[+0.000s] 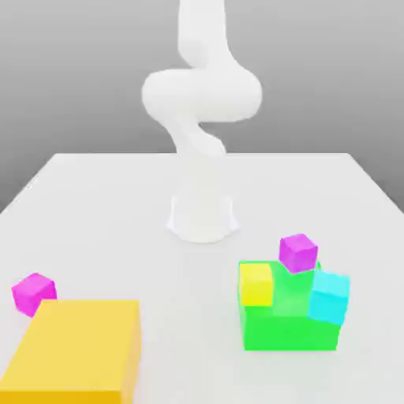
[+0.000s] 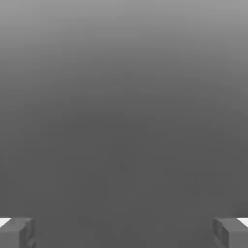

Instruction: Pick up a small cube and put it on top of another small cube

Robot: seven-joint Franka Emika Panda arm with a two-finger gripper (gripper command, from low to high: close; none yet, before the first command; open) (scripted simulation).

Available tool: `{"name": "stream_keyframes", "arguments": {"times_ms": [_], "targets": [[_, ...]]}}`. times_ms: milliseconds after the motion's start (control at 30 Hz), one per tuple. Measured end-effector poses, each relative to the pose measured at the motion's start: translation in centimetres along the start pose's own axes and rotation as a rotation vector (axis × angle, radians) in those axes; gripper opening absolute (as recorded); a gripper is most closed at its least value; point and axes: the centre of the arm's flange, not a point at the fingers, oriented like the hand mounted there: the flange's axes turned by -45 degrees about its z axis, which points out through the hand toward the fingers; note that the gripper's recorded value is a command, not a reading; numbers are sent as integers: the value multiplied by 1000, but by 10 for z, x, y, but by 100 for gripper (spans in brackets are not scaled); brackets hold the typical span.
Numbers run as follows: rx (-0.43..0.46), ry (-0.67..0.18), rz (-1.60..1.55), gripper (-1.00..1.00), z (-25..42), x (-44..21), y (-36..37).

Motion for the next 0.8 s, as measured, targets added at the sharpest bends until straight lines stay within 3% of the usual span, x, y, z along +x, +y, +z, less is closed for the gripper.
{"name": "stream_keyframes", "arguments": {"times_ms": [200,433,800], "targets": [[20,-183,113,0,126,-40,89],[-18,-376,251,0,233,-137,183],[-211,-667,445,0,282,-348,302]]}}
